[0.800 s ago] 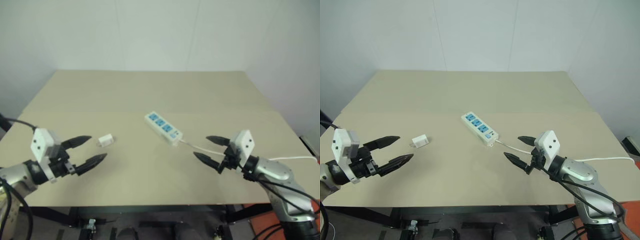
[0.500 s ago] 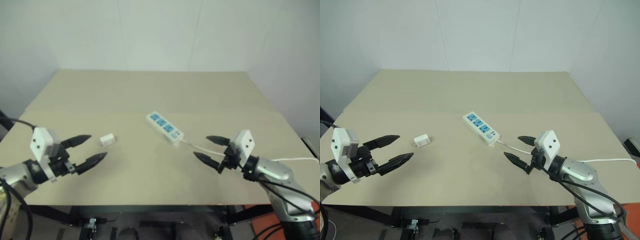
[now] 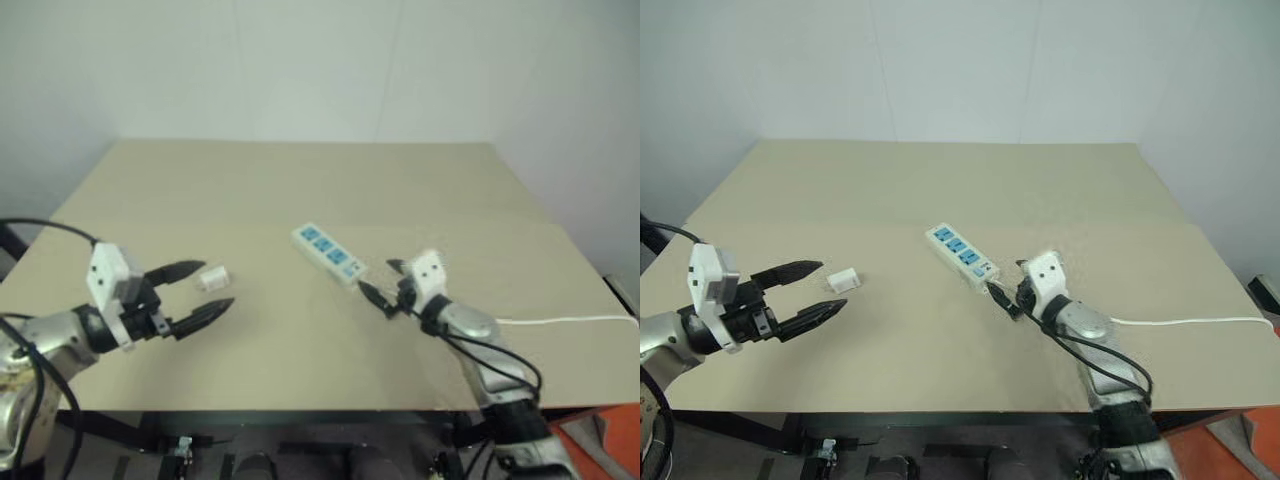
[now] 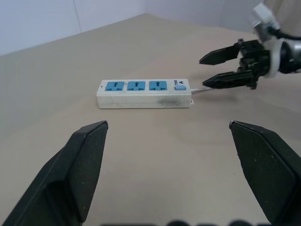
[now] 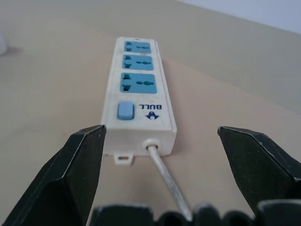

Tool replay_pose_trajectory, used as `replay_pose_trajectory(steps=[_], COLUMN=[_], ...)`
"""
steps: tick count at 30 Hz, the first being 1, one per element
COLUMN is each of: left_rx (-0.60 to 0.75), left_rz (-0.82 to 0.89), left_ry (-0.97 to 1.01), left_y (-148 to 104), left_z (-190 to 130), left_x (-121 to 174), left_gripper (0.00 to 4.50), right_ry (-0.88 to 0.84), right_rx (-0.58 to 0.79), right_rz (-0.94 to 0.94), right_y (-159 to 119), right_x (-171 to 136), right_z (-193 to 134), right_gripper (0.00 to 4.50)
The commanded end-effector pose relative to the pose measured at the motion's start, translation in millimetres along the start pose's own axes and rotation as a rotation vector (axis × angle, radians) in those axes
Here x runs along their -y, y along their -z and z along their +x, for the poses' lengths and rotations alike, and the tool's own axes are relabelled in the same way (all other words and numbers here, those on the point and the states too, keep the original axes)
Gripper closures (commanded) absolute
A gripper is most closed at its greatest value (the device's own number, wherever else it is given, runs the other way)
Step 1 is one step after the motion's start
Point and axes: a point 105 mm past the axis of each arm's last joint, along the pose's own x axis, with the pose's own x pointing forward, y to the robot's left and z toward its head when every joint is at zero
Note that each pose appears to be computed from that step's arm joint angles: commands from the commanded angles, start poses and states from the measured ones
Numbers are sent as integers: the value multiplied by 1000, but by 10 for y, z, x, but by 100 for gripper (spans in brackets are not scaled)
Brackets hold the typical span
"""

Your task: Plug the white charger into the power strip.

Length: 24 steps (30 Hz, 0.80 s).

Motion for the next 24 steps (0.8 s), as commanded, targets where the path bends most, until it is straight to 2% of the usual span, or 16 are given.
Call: replay_pose_trajectory(steps=[1,4,9,15,16,18,21,23,24], left_rx=[18,18,17,20,20,20,21,19,18], left_rz=[45,48,50,58,60,62,62,60,59], left_ry=[6,6,7,16,17,19,23,27,31], left_y=[-93,-90,-73,-78,-78,-77,-81,-75,-71], left_z=[-4,-10,-13,-8,-10,-13,-11,-5,-1], left_x=[-12,-21,-35,-15,-11,-2,13,18,20], left_gripper=[0,0,0,0,0,0,0,0,0], right_ry=[30,40,-20,-95,-130,-196,-345,-409,-439], right_rx=[-62,-159,-240,-194,-184,-151,2,21,12], right_rz=[-45,-40,-54,-42,-43,-49,-74,-99,-108], right_y=[71,244,404,289,272,228,38,73,126], right_x=[83,104,1,-66,-100,-173,-377,-453,-479], right_z=[32,25,33,21,-11,-73,-259,-368,-416], right_gripper=[2,58,232,432,449,449,449,449,415])
